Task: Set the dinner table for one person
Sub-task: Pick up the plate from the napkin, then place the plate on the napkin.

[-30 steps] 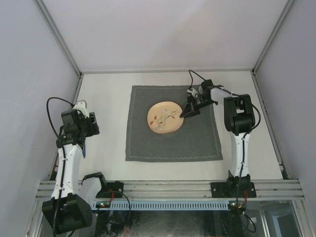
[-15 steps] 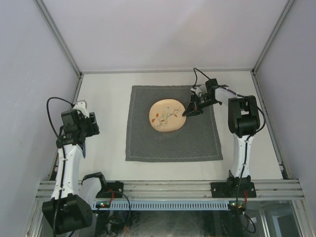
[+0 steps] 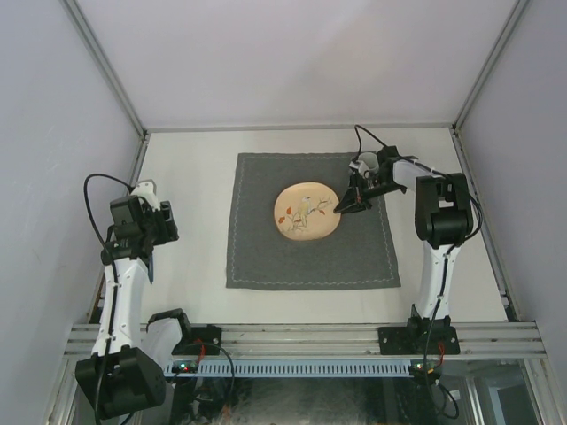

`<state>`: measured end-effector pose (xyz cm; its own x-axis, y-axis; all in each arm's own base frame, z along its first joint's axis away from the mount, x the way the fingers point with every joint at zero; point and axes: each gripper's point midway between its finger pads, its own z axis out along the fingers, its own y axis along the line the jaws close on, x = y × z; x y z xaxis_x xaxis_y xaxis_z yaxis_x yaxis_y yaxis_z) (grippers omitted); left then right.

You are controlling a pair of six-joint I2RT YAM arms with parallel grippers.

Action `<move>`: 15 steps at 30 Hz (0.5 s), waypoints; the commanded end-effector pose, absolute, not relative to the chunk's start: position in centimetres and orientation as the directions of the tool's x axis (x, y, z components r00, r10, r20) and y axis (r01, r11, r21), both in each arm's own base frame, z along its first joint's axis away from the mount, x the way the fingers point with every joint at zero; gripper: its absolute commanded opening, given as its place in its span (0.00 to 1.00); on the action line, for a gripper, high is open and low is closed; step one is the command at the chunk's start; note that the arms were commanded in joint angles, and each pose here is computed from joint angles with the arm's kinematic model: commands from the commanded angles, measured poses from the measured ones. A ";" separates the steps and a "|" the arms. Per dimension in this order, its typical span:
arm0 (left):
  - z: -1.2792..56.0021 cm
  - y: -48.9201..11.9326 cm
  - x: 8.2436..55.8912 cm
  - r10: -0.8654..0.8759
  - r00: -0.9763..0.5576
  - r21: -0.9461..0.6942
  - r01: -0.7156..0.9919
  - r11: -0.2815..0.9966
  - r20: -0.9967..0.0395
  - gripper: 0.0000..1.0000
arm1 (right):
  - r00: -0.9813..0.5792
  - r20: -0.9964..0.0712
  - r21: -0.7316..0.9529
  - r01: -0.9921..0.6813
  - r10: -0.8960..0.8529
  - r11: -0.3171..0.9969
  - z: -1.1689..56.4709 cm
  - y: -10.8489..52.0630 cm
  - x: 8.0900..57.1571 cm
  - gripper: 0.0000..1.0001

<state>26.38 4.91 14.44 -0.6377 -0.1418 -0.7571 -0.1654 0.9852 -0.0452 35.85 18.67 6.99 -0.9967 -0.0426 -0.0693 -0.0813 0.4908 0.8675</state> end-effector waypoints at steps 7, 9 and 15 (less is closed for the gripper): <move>14.5 5.1 26.6 -0.119 -0.622 -0.030 -0.151 0.988 -0.774 0.64 | -0.989 -0.142 0.925 -0.149 -0.046 0.348 12.2 19.5 35.4 0.00; 14.4 5.0 26.6 -0.118 -0.623 -0.031 -0.149 0.988 -0.773 0.64 | -0.990 -0.136 0.925 -0.143 -0.043 0.351 12.1 19.3 35.4 0.00; 14.8 5.1 26.6 -0.109 -0.620 -0.022 -0.147 0.989 -0.777 0.64 | -0.992 -0.115 0.926 -0.123 -0.041 0.357 11.2 18.9 34.9 0.00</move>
